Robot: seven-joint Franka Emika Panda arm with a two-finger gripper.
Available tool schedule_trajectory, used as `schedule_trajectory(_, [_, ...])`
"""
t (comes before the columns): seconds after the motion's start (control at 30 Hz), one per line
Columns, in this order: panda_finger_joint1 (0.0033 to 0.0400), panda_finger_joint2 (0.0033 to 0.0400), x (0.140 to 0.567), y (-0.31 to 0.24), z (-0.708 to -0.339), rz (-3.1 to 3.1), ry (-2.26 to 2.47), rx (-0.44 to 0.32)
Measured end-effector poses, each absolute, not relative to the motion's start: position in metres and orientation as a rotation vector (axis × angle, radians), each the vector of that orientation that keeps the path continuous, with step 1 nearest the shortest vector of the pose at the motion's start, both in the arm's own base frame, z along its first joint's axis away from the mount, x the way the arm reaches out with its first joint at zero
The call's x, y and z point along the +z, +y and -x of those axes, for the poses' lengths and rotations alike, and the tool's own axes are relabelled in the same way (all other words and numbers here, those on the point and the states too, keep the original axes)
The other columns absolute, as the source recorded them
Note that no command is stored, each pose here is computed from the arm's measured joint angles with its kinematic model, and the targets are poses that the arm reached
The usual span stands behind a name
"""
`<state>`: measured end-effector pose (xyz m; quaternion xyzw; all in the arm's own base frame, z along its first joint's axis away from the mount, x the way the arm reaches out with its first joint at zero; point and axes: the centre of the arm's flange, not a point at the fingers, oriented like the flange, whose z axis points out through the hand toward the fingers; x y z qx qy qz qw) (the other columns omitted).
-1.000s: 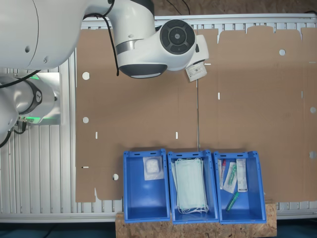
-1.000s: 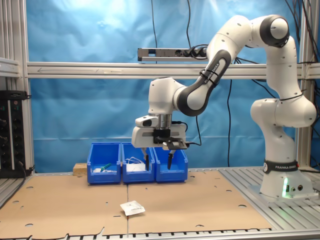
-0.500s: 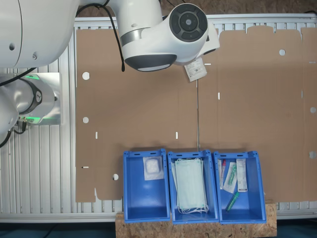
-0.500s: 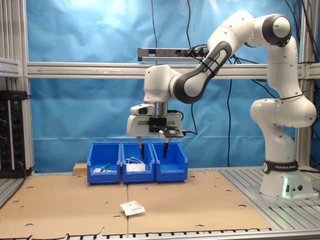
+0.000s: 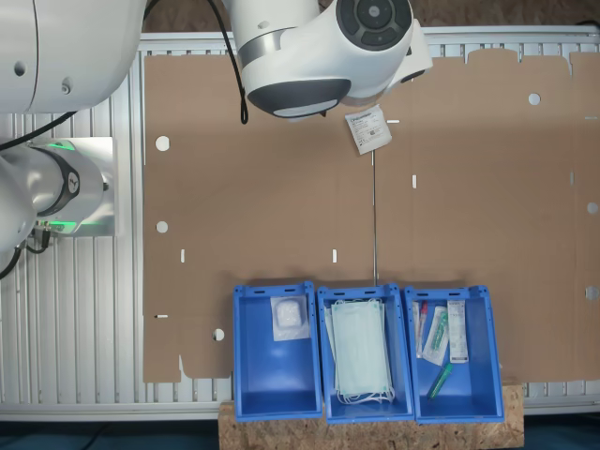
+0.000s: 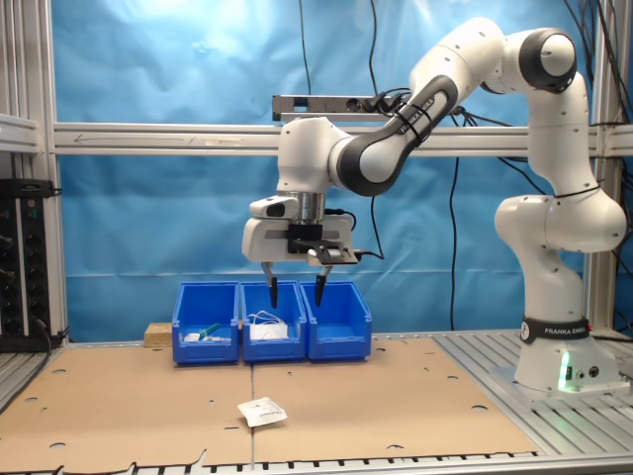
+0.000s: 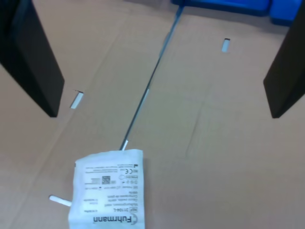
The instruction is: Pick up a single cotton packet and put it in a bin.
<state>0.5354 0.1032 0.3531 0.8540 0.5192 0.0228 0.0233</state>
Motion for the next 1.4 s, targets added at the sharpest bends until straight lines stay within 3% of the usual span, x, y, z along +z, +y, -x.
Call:
schedule_trajectory(0.73, [0.0400,0.0400,0.340,0.125,-0.569,-2.575,1.616,0.031])
schedule_trajectory(1.4, [0.0400,0.0400,0.288,0.138,-0.577,-2.528,1.632,-0.056])
